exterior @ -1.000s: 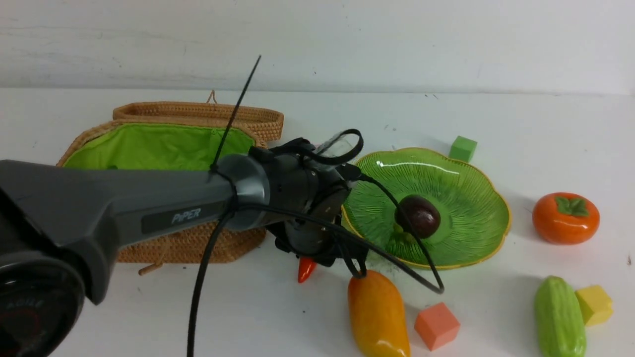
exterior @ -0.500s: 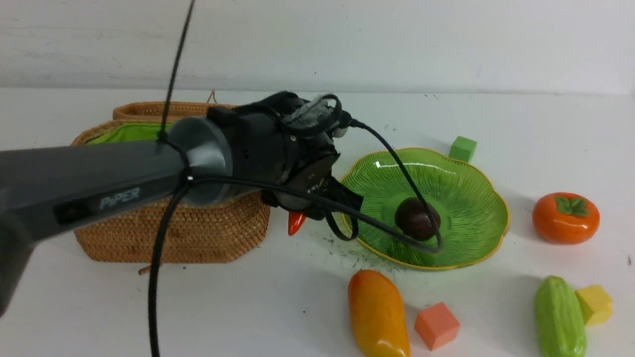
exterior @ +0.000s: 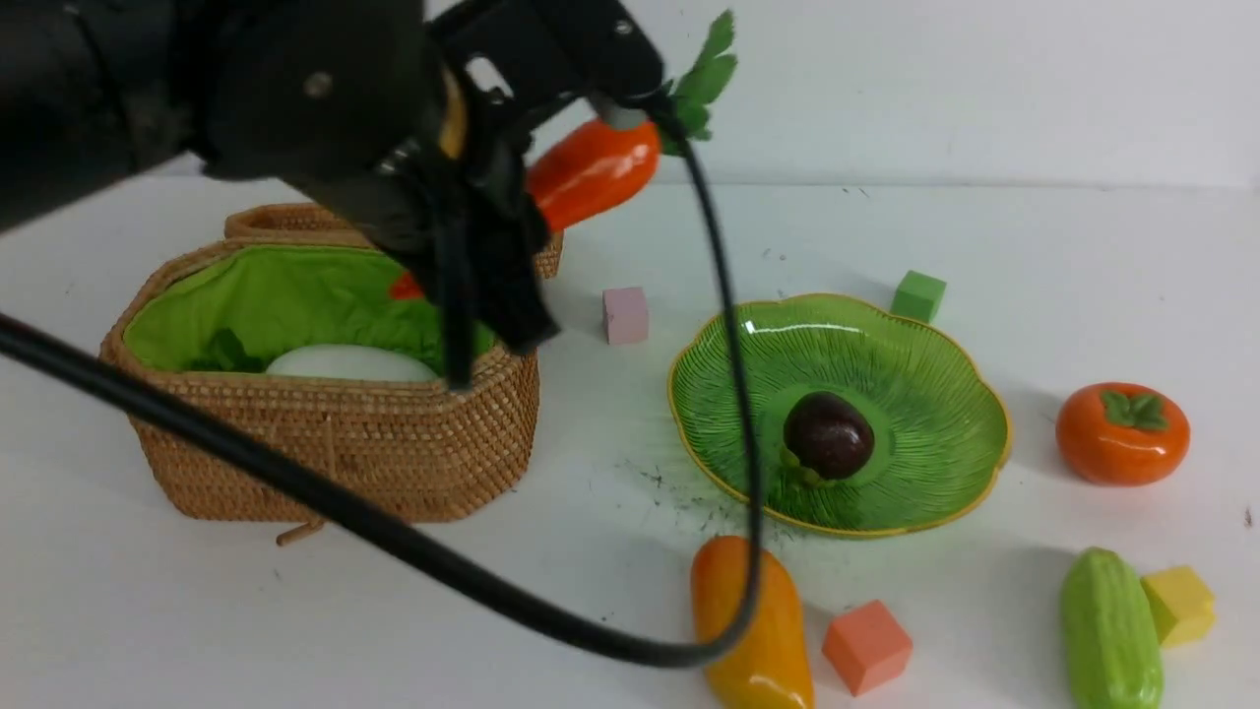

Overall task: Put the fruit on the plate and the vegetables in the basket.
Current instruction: Use the left arm to grab a carrot and put it into the left basket

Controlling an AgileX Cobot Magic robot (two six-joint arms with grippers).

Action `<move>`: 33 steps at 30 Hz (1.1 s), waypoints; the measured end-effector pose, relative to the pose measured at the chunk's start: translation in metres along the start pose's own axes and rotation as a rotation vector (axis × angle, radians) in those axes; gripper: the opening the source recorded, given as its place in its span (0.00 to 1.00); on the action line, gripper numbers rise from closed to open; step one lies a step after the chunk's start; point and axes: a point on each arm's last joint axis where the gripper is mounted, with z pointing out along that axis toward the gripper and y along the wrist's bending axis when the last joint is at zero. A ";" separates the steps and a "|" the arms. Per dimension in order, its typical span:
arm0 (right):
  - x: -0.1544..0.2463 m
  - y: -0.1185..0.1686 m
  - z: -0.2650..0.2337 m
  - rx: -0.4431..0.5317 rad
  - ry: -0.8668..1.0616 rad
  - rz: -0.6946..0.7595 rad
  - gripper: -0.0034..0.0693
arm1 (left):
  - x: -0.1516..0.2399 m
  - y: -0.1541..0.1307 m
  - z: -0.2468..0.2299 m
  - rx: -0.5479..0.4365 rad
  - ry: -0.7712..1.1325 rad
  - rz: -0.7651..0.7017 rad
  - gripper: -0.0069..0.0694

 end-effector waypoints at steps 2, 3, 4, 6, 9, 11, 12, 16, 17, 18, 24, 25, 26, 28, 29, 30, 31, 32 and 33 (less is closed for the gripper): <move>-0.004 0.002 0.000 -0.022 -0.039 -0.030 0.28 | 0.015 0.017 0.004 0.002 0.061 0.066 0.45; -0.005 0.003 -0.001 -0.031 -0.052 -0.039 0.28 | 0.021 0.022 0.006 0.009 0.083 0.102 0.45; -0.006 0.003 -0.001 -0.035 -0.061 -0.042 0.28 | 0.026 0.028 0.008 0.016 0.100 0.121 0.45; -0.009 0.006 -0.001 -0.060 -0.092 -0.064 0.28 | 0.049 0.051 0.022 0.055 0.160 0.195 0.45; -0.010 0.007 -0.002 -0.066 -0.111 -0.073 0.28 | 0.074 0.072 0.041 0.108 0.208 0.245 0.45; -0.011 0.007 -0.002 -0.066 -0.112 -0.077 0.28 | 0.084 0.080 0.053 0.137 0.219 0.249 0.45; -0.011 0.007 -0.002 -0.065 -0.113 -0.076 0.29 | 0.087 0.082 0.058 0.147 0.212 0.233 0.45; -0.011 0.007 -0.002 -0.065 -0.113 -0.077 0.29 | 0.095 0.092 0.074 0.137 0.177 0.153 0.45; -0.011 0.007 -0.002 -0.065 -0.113 -0.077 0.29 | 0.096 0.094 0.075 0.131 0.176 0.145 0.45; -0.011 0.007 -0.002 -0.066 -0.112 -0.077 0.29 | 0.096 0.095 0.076 0.125 0.173 0.139 0.45; -0.011 0.009 -0.002 -0.086 -0.118 -0.064 0.30 | 0.096 0.096 0.076 0.112 0.169 0.099 0.71; -0.011 0.009 -0.002 -0.088 -0.117 -0.063 0.30 | 0.096 0.096 0.075 0.112 0.169 0.093 0.76; -0.011 0.009 -0.002 -0.088 -0.117 -0.063 0.30 | 0.096 0.096 0.075 0.110 0.169 0.087 0.78; -0.011 0.009 -0.002 -0.091 -0.115 -0.050 0.30 | 0.095 0.095 0.070 0.110 0.168 0.043 0.89; -0.011 0.009 -0.002 -0.092 -0.113 -0.035 0.30 | 0.094 0.095 0.066 0.113 0.154 0.002 0.91; -0.011 0.009 -0.002 -0.091 -0.112 -0.032 0.30 | 0.094 0.095 0.065 0.111 0.153 0.002 0.91; -0.011 0.009 -0.002 -0.090 -0.110 -0.005 0.30 | 0.090 0.094 0.056 0.112 0.114 -0.071 0.91; -0.010 0.008 -0.002 -0.086 -0.103 0.020 0.30 | 0.086 0.093 0.047 0.117 0.074 -0.142 0.90; -0.009 0.006 0.000 -0.076 -0.083 0.057 0.30 | 0.080 0.092 0.035 0.129 0.017 -0.244 0.86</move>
